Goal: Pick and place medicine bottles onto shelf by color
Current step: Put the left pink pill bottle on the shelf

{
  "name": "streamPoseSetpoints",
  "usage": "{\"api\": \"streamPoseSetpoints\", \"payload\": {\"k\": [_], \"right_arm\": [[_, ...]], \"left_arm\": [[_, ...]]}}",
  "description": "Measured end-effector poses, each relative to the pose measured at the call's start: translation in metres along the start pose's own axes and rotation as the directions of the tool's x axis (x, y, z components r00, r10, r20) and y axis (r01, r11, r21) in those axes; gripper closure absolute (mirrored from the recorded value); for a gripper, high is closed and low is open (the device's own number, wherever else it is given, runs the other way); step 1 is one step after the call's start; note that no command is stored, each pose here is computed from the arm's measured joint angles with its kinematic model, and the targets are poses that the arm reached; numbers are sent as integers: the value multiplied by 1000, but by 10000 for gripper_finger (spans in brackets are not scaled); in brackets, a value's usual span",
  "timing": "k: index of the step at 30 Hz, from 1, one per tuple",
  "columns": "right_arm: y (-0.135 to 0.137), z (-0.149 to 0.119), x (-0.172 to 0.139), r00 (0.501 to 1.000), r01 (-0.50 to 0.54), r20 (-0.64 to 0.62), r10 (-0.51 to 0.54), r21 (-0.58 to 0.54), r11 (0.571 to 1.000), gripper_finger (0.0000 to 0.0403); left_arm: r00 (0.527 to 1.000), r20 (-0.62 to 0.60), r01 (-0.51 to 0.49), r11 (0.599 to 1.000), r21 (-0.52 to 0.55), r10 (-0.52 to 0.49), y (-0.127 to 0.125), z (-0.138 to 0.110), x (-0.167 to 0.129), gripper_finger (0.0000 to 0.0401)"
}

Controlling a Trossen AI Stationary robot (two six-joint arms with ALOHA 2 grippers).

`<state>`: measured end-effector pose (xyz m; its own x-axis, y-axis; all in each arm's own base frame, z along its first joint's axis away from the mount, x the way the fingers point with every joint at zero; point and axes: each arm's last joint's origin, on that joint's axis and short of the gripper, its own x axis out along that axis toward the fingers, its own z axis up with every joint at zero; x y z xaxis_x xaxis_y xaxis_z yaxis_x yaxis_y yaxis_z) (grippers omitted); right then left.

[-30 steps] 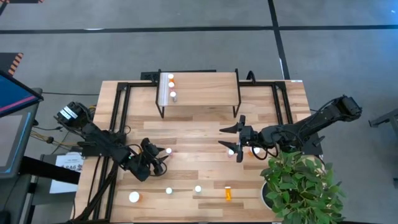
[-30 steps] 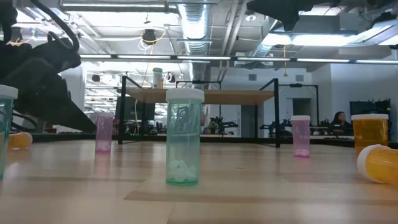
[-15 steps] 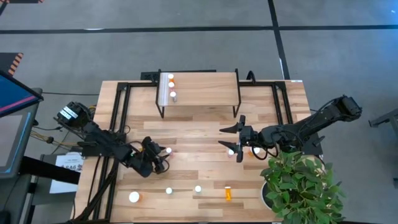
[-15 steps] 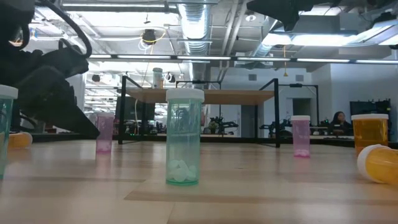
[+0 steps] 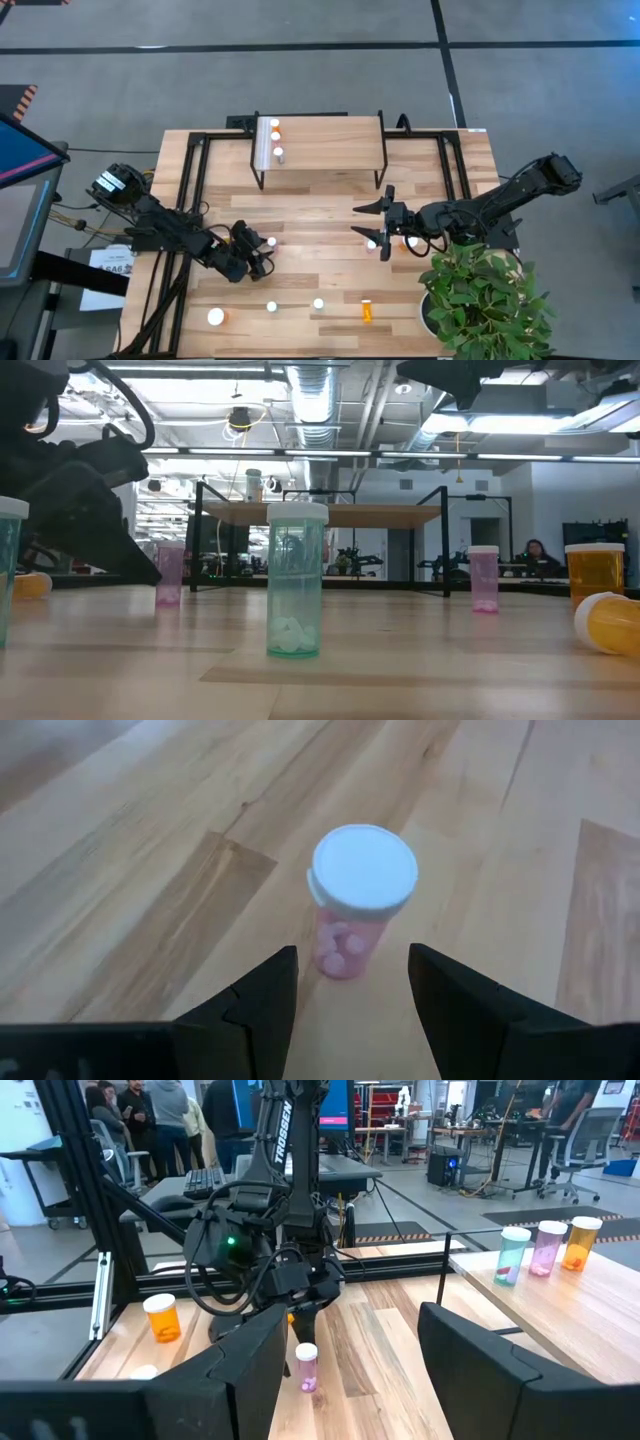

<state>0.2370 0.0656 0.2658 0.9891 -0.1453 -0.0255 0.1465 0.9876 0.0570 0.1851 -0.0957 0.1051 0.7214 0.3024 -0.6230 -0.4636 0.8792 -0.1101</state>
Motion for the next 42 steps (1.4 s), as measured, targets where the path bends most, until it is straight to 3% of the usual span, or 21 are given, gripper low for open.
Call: {"api": "streamPoseSetpoints", "payload": {"k": [7, 15, 22, 31, 36, 38, 42], "right_arm": [[-1, 0, 1, 1000, 6, 0, -6, 1, 1000, 153], [-1, 0, 0, 1000, 4, -3, -4, -1, 1000, 153], [-1, 0, 0, 1000, 4, -4, -4, -1, 1000, 153], [-1, -1, 0, 1000, 4, -7, -4, -2, 1000, 153], [-1, -1, 0, 1000, 4, -6, -4, -2, 1000, 153], [-1, 0, 0, 1000, -2, -2, 2, -3, 1000, 153], [3, 4, 1, 993, -112, 43, 112, 5, 994, 153]], "left_arm": [[999, -42, -19, 1000, -10, 18, 0, -11, 9, 222], [998, 56, -33, 999, -11, 34, -9, -22, 23, 222], [997, 64, -43, 999, -13, 44, -9, -23, 26, 226], [995, 77, -58, 997, -49, 61, -8, -23, 25, 309], [999, 54, 1, 997, -78, 3, -10, -16, 19, 344], [997, 57, 56, 995, -81, -52, -13, -8, 12, 344], [986, 127, 120, 990, -76, -109, -15, 13, -2, 328]]}}
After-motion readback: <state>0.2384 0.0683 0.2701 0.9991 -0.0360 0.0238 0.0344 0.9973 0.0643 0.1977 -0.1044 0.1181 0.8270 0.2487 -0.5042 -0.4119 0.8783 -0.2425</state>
